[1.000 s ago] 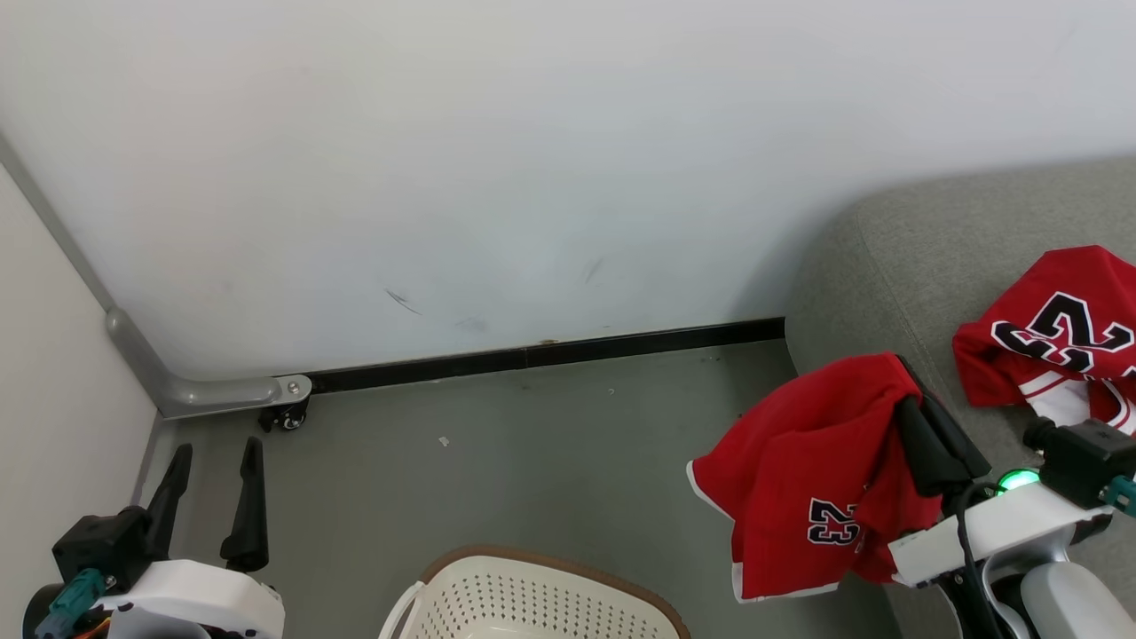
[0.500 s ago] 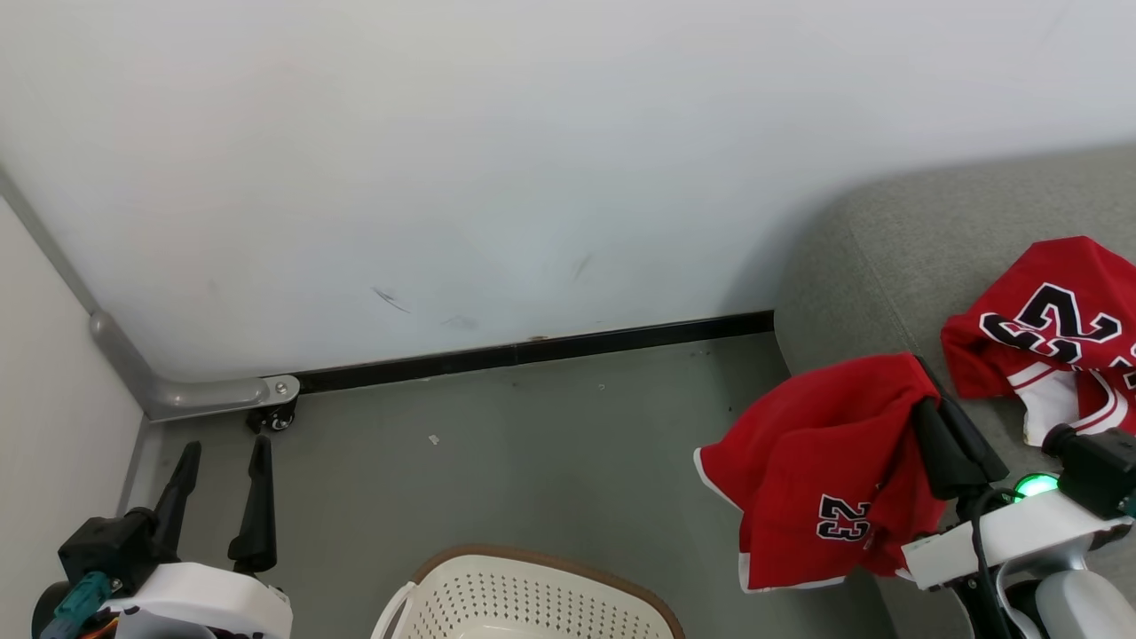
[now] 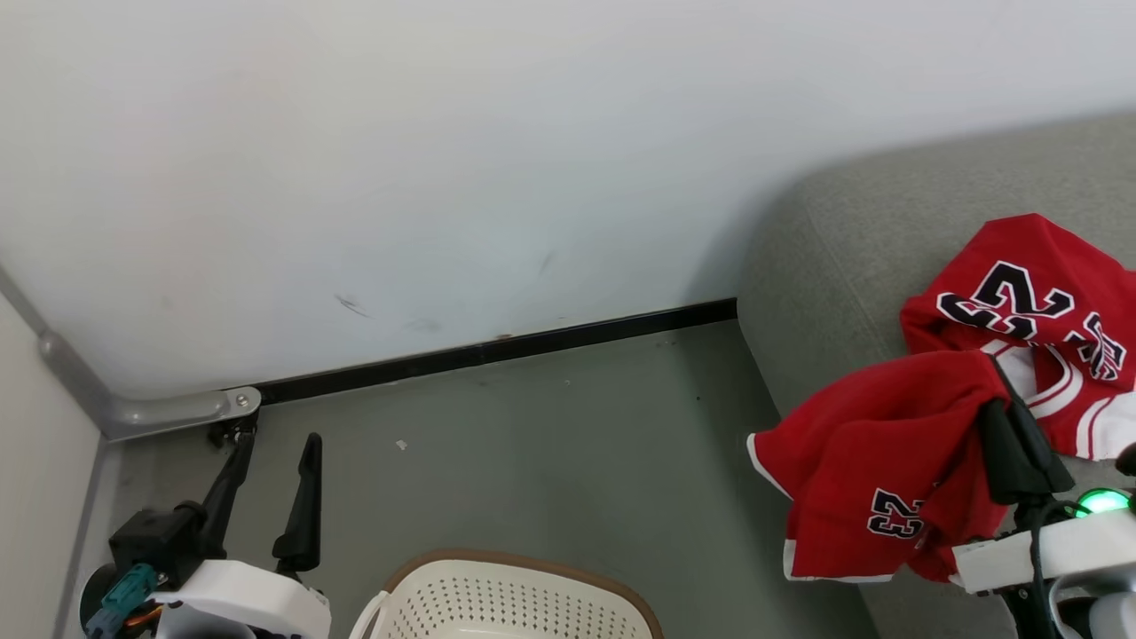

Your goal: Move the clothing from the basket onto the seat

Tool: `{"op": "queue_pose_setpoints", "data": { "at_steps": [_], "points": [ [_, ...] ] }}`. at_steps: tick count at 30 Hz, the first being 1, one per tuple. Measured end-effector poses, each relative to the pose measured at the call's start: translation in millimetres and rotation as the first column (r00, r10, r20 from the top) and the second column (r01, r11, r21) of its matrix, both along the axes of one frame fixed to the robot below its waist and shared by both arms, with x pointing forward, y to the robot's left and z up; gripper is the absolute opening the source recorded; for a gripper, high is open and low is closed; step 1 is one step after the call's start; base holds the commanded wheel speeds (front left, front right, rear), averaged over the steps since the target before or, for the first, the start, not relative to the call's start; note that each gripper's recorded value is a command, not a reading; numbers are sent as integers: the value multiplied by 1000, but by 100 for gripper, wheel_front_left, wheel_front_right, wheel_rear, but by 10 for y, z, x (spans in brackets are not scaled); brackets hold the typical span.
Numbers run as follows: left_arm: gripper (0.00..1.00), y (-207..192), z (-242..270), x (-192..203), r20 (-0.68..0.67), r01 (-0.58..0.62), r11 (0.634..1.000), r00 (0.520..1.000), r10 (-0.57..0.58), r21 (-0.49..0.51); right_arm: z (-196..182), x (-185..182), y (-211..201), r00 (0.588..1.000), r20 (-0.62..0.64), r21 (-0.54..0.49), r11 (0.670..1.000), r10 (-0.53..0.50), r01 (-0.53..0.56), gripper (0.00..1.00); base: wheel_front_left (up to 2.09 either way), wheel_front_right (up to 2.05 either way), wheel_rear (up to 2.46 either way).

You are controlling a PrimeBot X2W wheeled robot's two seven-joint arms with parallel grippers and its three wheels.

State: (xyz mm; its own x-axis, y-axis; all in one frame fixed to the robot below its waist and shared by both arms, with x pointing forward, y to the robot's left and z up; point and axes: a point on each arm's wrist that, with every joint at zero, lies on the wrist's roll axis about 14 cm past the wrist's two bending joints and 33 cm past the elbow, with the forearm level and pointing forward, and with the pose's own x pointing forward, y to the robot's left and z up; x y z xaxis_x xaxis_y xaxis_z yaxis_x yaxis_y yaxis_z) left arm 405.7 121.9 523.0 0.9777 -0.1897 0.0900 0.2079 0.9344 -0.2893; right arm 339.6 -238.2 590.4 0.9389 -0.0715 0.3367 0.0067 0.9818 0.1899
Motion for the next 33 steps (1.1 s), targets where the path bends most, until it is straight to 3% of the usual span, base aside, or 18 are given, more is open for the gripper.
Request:
{"op": "queue_pose_setpoints", "data": {
  "at_steps": [18,33],
  "points": [
    [100,-661,-4,192,8,187,982,982,-187,-2,67,-498,-602,968,25,-6,968,-249,249,0,0,0,0],
    [100,-966,-55,363,2,258,966,966,-258,3,-15,-778,-808,935,-6,-8,935,-354,354,0,0,0,0]
  ]
}}
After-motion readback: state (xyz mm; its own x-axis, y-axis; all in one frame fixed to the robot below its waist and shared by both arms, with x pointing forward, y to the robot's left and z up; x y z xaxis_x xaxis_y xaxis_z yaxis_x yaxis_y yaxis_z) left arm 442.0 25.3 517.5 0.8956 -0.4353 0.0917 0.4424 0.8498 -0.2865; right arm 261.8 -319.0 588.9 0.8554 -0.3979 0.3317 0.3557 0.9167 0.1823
